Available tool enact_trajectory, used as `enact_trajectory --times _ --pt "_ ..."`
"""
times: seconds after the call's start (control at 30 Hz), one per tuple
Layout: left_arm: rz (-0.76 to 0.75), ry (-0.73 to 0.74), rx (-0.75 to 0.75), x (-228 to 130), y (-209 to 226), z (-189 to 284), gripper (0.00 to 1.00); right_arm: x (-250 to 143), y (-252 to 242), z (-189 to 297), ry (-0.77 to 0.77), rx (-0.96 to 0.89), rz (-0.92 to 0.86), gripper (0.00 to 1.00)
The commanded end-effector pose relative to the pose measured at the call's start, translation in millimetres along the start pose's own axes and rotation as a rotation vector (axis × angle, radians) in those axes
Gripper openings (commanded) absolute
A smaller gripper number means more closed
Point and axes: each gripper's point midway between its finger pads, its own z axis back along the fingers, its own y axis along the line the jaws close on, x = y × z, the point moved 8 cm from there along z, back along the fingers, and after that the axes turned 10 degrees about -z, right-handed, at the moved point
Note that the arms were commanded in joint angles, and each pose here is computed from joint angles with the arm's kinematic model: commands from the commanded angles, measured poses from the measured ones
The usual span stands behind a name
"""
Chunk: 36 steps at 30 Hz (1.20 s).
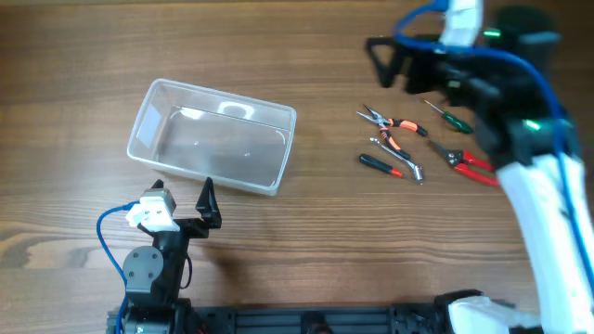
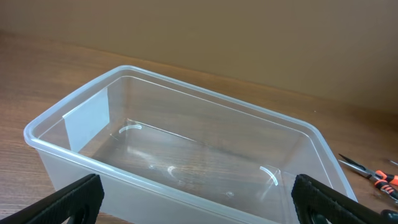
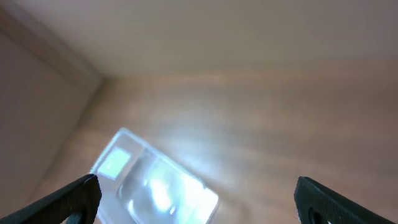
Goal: Pack container
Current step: 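Raise the right gripper and move it over the tools right of the container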
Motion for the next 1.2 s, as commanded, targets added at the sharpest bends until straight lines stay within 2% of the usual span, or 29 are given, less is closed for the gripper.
enact_trajectory --times 0.0,0.1,0.23,0.37,0.53,0.73,0.93,1.1,1.17 --pt "0.01 0.003 0.009 -1.5 1.3 -0.3 1.0 -38.7 24.4 -51.4 0.058 -0.151 -0.074 0.99" --pt "0.01 0.003 0.009 -1.5 1.3 -0.3 1.0 -68.4 29.4 -75.7 0.096 -0.269 -0.096 0.95" --pt "0.01 0.003 0.009 -1.5 1.3 -0.3 1.0 -105.2 33.6 -100.7 0.199 -0.334 -0.069 0.81" --pt "0.01 0.003 0.009 -1.6 1.3 -0.3 1.0 -127.2 26.7 -122.6 0.245 -0.403 -0.061 0.78" --pt "0.01 0.003 0.009 -1.5 1.3 -0.3 1.0 -157.1 23.6 -146.4 0.378 -0.384 -0.061 0.75" --pt "0.01 0.003 0.009 -1.5 1.3 -0.3 1.0 -190.4 13.0 -170.9 0.47 -0.434 -0.039 0.73" --pt "0.01 0.003 0.009 -1.5 1.3 -0.3 1.0 -204.3 1.3 -182.6 0.513 -0.471 -0.035 0.64" --pt "0.01 0.003 0.009 -1.5 1.3 -0.3 1.0 -208.1 -9.3 -188.5 0.528 -0.498 -0.015 0.5" --pt "0.01 0.003 0.009 -1.5 1.3 -0.3 1.0 -204.2 -15.1 -187.8 0.522 -0.516 0.006 0.48"
